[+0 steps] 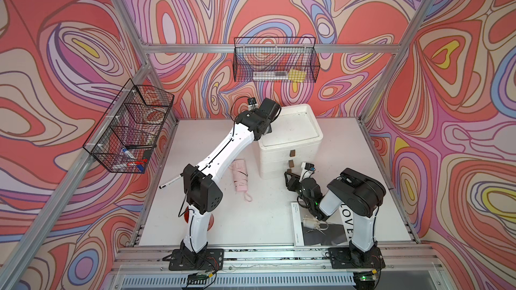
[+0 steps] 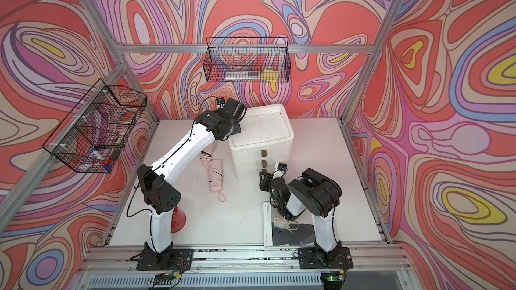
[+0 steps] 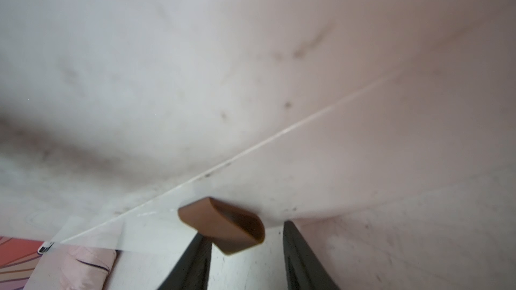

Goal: Place the umbrella in the drawer by color
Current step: Open the drawer in the storage box.

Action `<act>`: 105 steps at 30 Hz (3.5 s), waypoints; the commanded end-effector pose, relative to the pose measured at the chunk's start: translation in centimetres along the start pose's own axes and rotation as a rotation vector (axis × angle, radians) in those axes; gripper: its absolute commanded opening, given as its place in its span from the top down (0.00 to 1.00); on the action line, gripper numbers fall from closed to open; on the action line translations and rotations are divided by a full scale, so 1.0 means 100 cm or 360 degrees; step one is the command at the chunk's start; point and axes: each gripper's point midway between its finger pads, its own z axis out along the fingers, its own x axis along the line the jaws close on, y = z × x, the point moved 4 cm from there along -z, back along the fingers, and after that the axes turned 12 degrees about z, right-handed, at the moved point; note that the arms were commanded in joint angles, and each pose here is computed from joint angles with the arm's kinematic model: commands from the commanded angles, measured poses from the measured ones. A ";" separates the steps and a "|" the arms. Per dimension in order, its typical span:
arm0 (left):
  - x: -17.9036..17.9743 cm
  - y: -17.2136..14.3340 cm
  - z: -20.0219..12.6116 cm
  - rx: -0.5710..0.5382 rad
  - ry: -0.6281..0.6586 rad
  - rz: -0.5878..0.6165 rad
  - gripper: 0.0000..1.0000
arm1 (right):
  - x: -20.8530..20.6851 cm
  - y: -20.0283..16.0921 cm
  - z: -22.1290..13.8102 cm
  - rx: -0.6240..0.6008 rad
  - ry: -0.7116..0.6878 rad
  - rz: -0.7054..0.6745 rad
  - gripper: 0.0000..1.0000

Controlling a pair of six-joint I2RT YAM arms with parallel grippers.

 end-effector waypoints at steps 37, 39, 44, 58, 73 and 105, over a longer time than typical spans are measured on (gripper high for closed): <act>0.003 -0.042 0.061 0.0352 -0.0046 -0.0117 1.00 | 0.016 0.028 0.032 0.0212 0.0160 -0.0066 0.55; 0.004 -0.043 0.062 0.0357 -0.0045 -0.0117 1.00 | 0.016 0.026 0.033 0.0215 0.0189 -0.0069 0.55; 0.003 -0.043 0.062 0.0360 -0.0052 -0.0118 1.00 | 0.021 0.023 0.039 0.0247 0.0247 -0.0088 0.57; 0.001 -0.044 0.062 0.0367 -0.0075 -0.0130 1.00 | 0.019 0.014 0.044 0.0321 0.0271 -0.0036 0.61; -0.001 -0.044 0.061 0.0379 -0.0095 -0.0137 1.00 | 0.026 0.028 0.041 0.0220 0.0266 -0.0069 0.78; 0.001 -0.024 0.093 0.0294 -0.0073 -0.0229 1.00 | 0.059 0.007 -0.079 0.0537 -0.0179 -0.0405 1.00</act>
